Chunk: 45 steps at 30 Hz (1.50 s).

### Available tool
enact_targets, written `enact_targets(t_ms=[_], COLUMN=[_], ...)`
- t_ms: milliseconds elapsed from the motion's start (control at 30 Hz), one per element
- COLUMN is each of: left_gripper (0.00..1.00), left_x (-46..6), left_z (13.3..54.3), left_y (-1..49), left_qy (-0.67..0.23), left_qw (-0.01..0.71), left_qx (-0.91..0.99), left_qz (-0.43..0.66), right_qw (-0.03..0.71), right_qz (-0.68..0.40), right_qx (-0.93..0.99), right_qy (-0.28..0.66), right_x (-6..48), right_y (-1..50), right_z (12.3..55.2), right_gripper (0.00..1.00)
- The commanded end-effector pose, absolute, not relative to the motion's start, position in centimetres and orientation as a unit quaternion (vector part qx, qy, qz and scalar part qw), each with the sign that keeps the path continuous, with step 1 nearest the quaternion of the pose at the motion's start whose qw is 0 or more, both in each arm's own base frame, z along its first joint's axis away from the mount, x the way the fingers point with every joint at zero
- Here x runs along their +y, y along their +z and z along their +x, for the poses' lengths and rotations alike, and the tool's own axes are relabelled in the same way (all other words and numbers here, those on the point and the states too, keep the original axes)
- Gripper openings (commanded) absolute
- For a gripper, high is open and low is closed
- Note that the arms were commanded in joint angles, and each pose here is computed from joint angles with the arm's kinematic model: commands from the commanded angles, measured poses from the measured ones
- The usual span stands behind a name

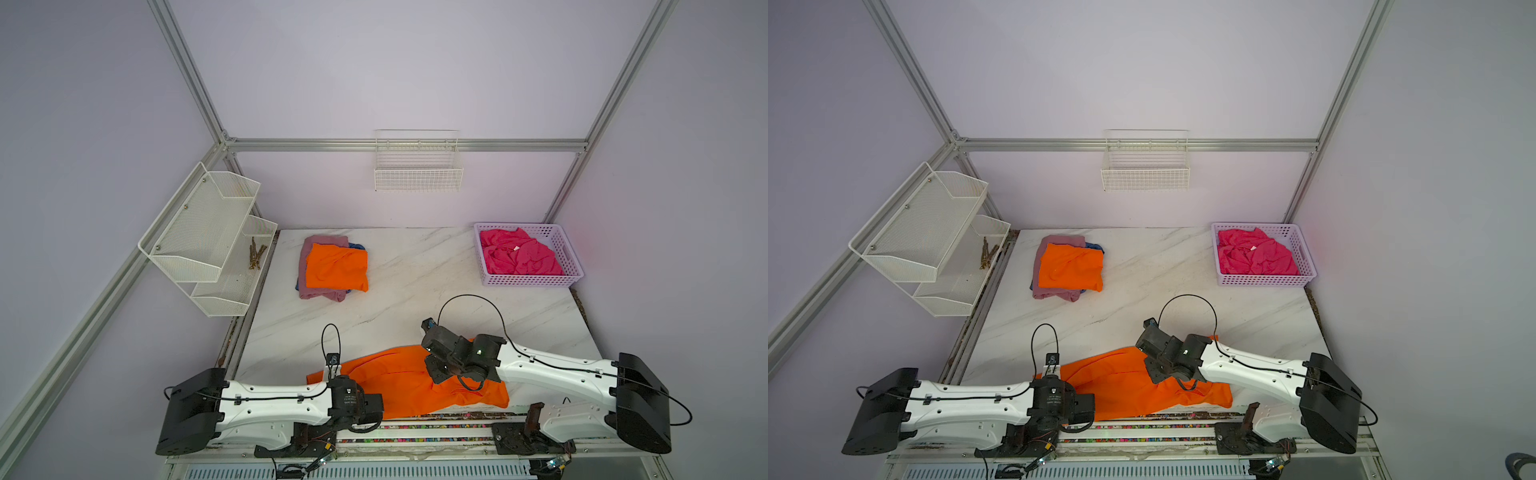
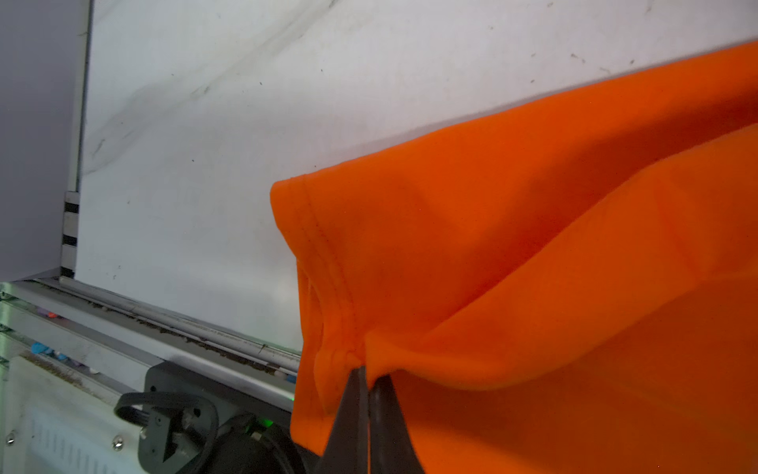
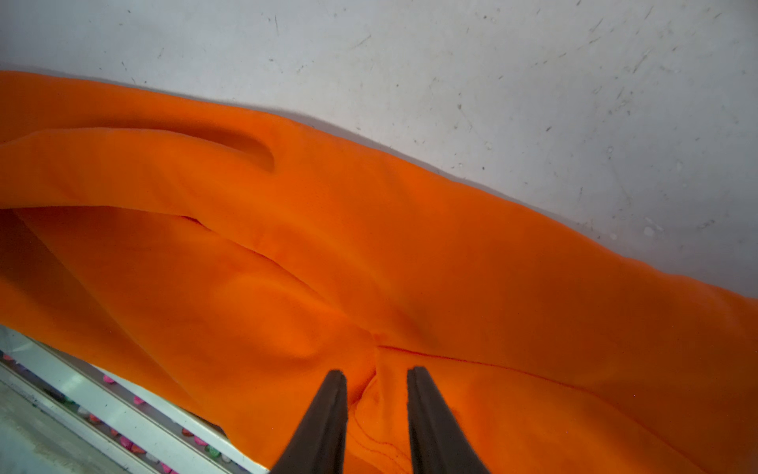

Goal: Fold and stack t-shirts
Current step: Smooth out the T-shirt at the center of the board.

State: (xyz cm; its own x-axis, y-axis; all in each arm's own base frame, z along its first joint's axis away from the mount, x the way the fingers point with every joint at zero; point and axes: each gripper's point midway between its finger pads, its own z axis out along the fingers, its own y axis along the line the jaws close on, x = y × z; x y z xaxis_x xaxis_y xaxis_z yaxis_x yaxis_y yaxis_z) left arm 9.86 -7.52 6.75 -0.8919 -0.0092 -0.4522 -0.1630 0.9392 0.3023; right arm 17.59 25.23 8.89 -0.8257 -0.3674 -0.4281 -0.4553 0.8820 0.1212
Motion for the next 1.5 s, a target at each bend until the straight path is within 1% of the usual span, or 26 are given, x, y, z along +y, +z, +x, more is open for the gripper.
enact_targets(t_ms=[0, 100, 233, 367, 533, 767, 1000, 1233, 1467], left_gripper=[0.00, 0.00, 0.00, 0.00, 0.00, 0.00, 0.00, 0.00, 0.00], left_x=[-7.9, -7.7, -7.7, -5.3, -3.8, -5.5, -4.7, -2.3, -3.3], left_z=[10.9, 11.1, 11.6, 12.1, 13.5, 17.0, 19.5, 20.8, 22.2], left_y=[9.1, 9.9, 11.0, 12.9, 14.9, 14.6, 14.6, 15.8, 15.2], left_qy=[0.184, 0.210, 0.220, 0.247, 0.272, 0.281, 0.297, 0.305, 0.319], left_qw=[0.258, 0.264, 0.278, 0.286, 0.295, 0.288, 0.289, 0.288, 0.276], left_qx=[0.947, 0.939, 0.933, 0.917, 0.901, 0.905, 0.901, 0.895, 0.899], left_qz=[-0.054, -0.060, -0.066, -0.129, -0.166, -0.135, -0.125, -0.153, -0.115], right_qw=[0.207, 0.206, 0.210, 0.210, 0.202, 0.213, 0.213, 0.210, 0.206], right_qz=[-0.215, -0.214, -0.214, -0.214, -0.218, -0.216, -0.212, -0.213, -0.215], right_qx=[0.946, 0.946, 0.946, 0.945, 0.946, 0.945, 0.946, 0.947, 0.947], right_qy=[0.124, 0.126, 0.125, 0.128, 0.127, 0.126, 0.125, 0.121, 0.120], right_x=[26.0, 26.0, 25.9, 26.0, 25.8, 25.6, 25.2, 25.0, 25.2], right_y=[9.8, 9.7, 9.7, 9.6, 9.0, 9.6, 9.6, 9.4, 9.4], right_z=[17.8, 17.7, 17.8, 17.8, 17.4, 17.6, 17.5, 17.4, 17.4], right_gripper=[0.32, 0.32, 0.32, 0.32, 0.31, 0.32, 0.32, 0.32, 0.32])
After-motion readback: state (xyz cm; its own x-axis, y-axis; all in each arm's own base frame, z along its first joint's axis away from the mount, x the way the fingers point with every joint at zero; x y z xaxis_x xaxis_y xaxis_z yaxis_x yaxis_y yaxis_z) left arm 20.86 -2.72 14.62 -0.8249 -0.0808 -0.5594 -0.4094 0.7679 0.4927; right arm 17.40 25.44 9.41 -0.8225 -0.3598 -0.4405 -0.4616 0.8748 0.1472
